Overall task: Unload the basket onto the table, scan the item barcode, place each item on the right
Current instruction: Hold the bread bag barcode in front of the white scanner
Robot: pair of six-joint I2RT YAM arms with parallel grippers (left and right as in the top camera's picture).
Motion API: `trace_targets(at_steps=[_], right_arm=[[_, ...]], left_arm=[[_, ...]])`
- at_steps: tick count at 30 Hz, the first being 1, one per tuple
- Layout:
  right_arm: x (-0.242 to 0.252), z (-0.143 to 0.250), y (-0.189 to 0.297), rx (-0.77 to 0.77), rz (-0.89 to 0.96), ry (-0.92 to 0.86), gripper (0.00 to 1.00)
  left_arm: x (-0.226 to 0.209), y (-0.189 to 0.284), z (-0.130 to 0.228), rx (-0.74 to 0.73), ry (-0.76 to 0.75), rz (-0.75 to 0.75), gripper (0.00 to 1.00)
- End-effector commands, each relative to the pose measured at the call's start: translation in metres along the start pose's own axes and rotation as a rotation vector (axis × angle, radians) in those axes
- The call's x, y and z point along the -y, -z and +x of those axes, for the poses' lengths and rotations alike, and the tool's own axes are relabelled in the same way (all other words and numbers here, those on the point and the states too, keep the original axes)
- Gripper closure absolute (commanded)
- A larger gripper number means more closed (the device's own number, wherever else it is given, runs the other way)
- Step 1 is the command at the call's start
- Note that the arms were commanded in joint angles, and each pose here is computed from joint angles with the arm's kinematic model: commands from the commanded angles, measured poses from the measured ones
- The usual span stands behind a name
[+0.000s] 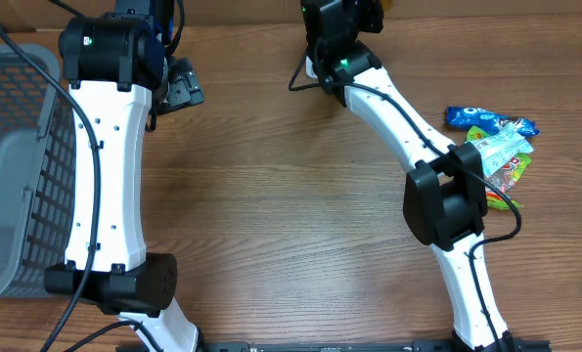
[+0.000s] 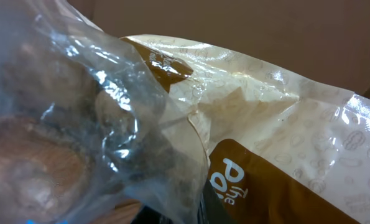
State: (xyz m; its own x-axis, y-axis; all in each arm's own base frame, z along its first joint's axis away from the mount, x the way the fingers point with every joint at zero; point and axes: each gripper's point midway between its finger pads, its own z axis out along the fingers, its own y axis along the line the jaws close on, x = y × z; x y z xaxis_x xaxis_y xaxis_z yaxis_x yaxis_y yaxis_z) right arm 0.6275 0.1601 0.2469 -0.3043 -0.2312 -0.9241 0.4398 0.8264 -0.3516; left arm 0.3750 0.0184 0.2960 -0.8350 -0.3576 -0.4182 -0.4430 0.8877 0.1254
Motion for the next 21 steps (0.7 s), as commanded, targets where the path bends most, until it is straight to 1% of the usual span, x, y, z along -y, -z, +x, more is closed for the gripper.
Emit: trace_targets(at_steps=[1, 7, 13, 17, 21], right_arm=[[-0.008, 0.001, -0.01, 0.009, -0.063, 0.034, 0.96], [-0.009, 0.001, -0.012, 0.016, -0.063, -0.003, 0.96], [0.008, -0.013, -0.021, 0.061, -0.009, -0.046, 0.96], [0.032, -0.047, -0.017, 0.164, 0.095, -0.029, 0.96], [0.049, -0.079, -0.005, 0.267, 0.163, 0.003, 0.96]], left_arm=[[0.001, -0.003, 0.0, -0.001, 0.008, -0.013, 0.0], [0.001, -0.003, 0.0, -0.001, 0.008, -0.013, 0.0], [0.001, -0.003, 0.0, -0.001, 0.008, -0.013, 0.0], [0.001, -0.003, 0.0, -0.001, 0.008, -0.013, 0.0], [0.001, -0.003, 0.0, -0.001, 0.008, -0.013, 0.0]])
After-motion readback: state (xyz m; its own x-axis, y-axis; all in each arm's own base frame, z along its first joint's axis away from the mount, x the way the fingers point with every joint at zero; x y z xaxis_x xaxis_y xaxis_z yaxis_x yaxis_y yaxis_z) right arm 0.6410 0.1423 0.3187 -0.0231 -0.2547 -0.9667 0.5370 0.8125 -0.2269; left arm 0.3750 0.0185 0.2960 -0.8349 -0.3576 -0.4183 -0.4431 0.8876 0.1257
